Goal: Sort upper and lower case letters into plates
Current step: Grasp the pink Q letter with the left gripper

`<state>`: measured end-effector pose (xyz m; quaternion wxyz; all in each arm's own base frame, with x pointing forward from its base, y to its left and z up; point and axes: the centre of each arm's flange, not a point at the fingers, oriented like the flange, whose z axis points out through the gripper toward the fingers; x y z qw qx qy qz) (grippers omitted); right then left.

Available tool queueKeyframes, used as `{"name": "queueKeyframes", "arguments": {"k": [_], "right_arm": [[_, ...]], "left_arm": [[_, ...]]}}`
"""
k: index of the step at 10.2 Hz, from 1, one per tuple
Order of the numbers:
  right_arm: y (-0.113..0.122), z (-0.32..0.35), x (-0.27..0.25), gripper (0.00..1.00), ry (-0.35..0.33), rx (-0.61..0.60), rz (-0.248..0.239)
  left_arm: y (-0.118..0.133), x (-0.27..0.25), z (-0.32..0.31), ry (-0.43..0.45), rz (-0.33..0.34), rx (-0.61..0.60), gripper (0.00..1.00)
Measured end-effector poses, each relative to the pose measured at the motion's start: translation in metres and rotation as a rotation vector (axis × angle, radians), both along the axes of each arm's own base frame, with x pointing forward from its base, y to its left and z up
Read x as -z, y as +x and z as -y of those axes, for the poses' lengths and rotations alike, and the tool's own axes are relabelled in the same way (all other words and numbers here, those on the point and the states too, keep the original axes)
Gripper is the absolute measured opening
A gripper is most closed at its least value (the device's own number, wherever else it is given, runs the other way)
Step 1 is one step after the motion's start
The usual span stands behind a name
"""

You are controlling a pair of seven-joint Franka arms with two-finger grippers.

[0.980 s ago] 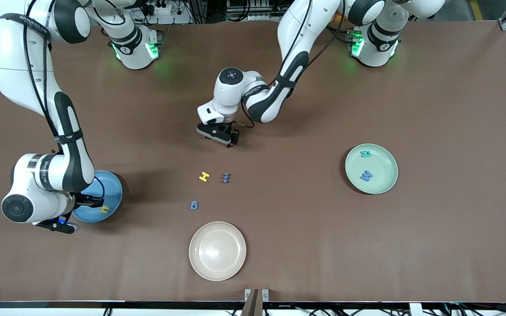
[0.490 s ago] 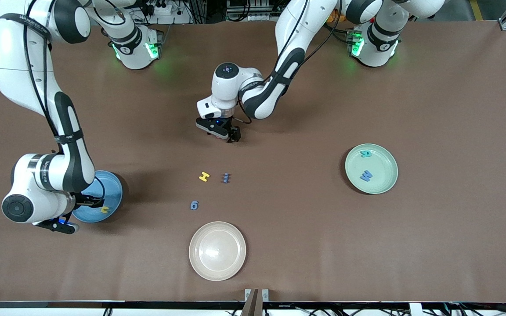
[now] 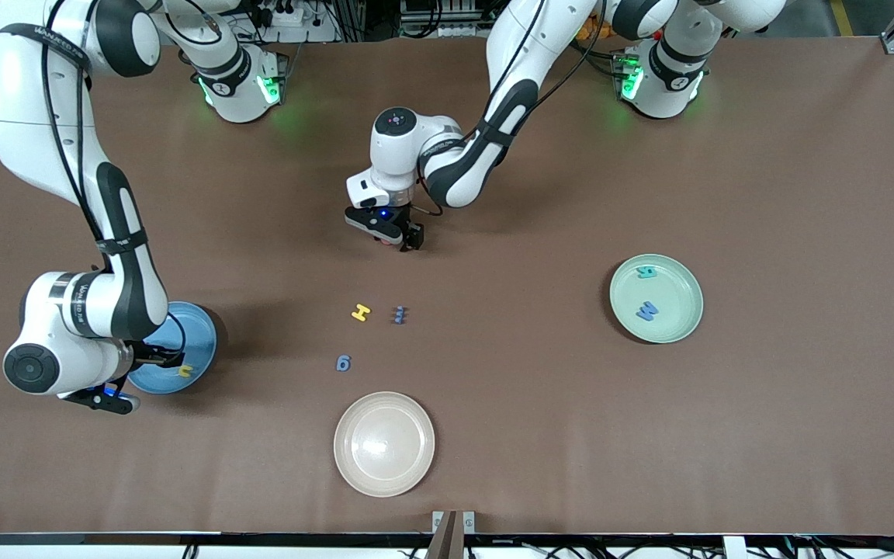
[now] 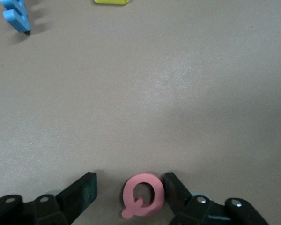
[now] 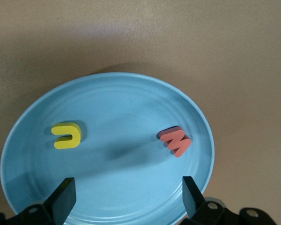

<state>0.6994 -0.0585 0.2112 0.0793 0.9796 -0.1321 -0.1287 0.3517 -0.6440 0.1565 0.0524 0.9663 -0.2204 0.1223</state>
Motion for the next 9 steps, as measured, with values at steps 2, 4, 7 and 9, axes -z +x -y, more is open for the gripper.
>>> {"name": "queueKeyframes", "arguments": {"k": [2,4,7,9], "right_arm": [[0.0002,-0.0001,-0.0001,1.00,0.001,-0.004,0.001],[0.0004,0.0000,-0.0002,1.00,0.001,-0.004,0.002],[0.0005,0.0000,-0.0002,1.00,0.001,-0.006,0.003],[0.0006,0.0000,-0.0003,1.00,0.001,-0.006,0.004]], "left_arm": [[0.0006,0.0009,-0.0011,0.006,-0.001,-0.002,0.59],[0.0007,0.0013,-0.0014,0.008,-0.004,-0.005,0.56],[0.0016,0.0017,-0.0021,0.005,-0.014,-0.020,0.53],[0.0019,0.0017,-0.0023,0.004,-0.018,-0.026,0.53]]}}
